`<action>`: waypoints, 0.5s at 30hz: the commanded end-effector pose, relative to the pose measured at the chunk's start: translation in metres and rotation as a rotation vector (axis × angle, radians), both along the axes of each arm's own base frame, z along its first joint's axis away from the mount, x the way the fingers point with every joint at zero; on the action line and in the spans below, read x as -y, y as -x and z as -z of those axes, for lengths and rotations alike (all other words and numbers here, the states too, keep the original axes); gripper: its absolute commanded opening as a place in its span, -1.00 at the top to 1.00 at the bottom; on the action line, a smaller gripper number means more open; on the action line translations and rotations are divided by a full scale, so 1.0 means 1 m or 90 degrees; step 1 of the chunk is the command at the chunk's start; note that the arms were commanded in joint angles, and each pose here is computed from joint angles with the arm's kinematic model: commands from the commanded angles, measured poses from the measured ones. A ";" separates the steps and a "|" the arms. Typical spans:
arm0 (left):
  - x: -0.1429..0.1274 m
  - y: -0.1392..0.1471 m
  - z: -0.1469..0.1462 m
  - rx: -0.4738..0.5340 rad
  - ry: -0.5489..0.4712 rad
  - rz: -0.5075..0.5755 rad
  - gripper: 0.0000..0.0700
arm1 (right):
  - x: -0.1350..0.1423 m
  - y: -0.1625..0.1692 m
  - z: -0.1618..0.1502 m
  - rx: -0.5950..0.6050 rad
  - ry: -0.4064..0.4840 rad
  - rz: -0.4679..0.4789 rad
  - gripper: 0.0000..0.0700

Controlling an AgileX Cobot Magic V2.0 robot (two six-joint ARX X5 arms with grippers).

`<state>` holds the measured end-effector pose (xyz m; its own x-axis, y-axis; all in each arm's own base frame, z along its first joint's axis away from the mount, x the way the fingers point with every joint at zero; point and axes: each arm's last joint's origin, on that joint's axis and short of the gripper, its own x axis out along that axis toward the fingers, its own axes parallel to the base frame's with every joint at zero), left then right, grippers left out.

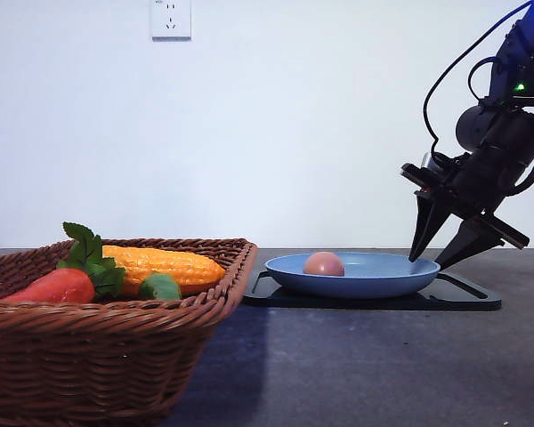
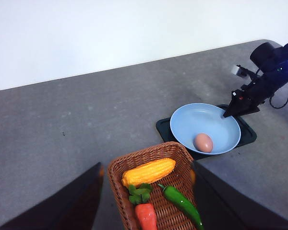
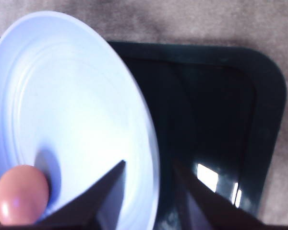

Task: Transfer egg from basket to plate and serve

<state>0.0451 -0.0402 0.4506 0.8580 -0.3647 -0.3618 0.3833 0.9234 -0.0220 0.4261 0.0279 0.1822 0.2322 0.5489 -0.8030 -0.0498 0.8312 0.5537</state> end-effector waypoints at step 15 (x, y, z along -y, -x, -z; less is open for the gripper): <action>0.063 -0.045 0.003 0.005 -0.121 -0.004 0.89 | 0.005 0.057 -0.138 0.122 0.062 -0.037 0.98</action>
<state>0.0882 -0.0983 0.4438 0.8585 -0.2811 -0.4289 0.3625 0.9242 0.1200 0.3702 0.0171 0.3100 0.3384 0.4861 -0.8057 -0.1403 0.8728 0.4676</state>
